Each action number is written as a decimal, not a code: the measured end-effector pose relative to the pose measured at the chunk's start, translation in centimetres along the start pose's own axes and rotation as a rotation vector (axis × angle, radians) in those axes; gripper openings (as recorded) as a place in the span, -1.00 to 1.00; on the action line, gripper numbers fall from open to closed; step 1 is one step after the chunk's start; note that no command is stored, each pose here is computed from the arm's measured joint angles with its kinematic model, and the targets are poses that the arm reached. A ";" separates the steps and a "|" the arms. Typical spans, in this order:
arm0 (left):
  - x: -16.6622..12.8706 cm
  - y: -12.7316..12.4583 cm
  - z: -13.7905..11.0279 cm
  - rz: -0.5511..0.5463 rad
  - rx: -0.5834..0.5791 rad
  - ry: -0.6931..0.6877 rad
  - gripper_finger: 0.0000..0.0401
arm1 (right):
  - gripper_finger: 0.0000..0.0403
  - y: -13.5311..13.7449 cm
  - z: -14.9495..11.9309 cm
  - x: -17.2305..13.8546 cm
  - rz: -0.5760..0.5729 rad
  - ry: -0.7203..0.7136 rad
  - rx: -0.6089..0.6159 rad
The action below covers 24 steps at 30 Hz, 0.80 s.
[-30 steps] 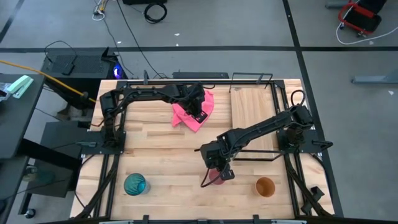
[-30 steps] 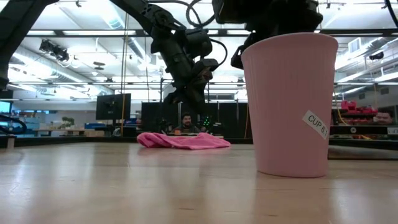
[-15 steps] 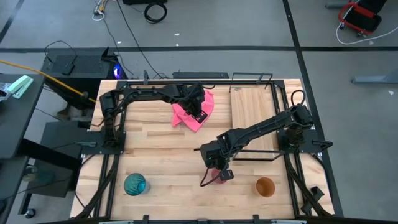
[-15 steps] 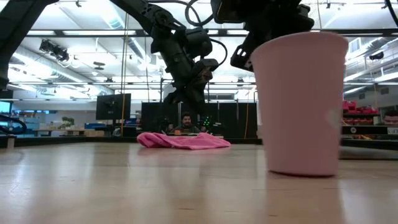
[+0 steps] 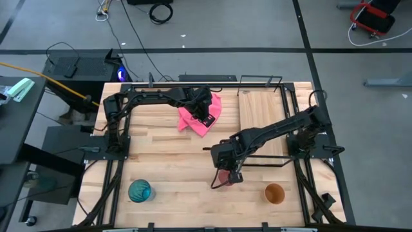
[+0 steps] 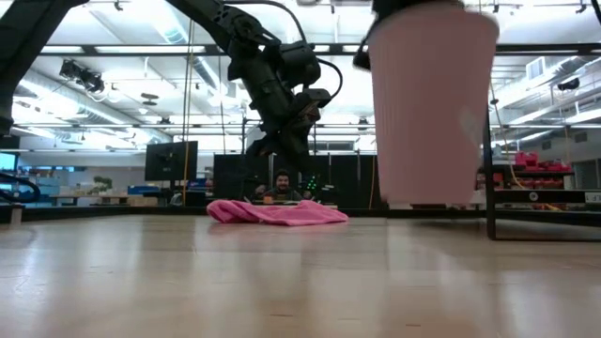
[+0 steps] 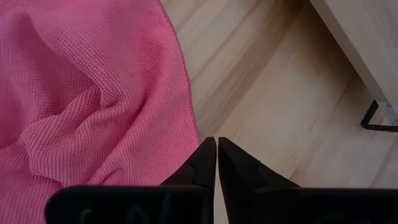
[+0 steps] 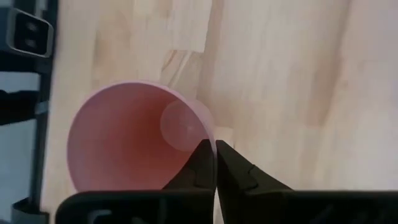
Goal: Stack small to large cups/mugs on shelf
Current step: Put the pink cup on the shelf
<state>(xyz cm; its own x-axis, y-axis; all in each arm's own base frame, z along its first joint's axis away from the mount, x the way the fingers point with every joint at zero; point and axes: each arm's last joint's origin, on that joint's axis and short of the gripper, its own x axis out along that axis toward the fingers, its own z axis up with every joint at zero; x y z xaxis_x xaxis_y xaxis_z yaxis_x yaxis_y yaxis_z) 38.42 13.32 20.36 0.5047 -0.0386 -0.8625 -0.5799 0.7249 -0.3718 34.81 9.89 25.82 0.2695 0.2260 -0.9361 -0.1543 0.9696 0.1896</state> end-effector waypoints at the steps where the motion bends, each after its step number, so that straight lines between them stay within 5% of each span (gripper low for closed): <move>1: 0.0 0.0 0.0 0.002 -0.003 -0.001 -0.88 | -0.98 0.1 -0.1 -0.9 -0.002 -0.011 -0.001; 14: 0.0 0.0 0.0 0.006 -0.007 -0.004 -0.89 | -0.99 0.2 -3.2 -12.5 -0.018 -0.193 0.141; 24: 0.0 0.0 0.0 0.006 -0.006 -0.005 -0.93 | -0.99 -1.8 -6.3 -18.5 -0.178 -0.159 0.314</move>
<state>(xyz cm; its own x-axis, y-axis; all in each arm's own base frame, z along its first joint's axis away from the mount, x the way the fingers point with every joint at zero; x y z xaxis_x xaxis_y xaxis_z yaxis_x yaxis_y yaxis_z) 38.43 13.34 20.36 0.5041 -0.0311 -0.8631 -0.5868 0.7209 -0.3687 24.07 3.35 40.95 0.4132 0.0398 -0.9098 0.1999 0.9707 0.1333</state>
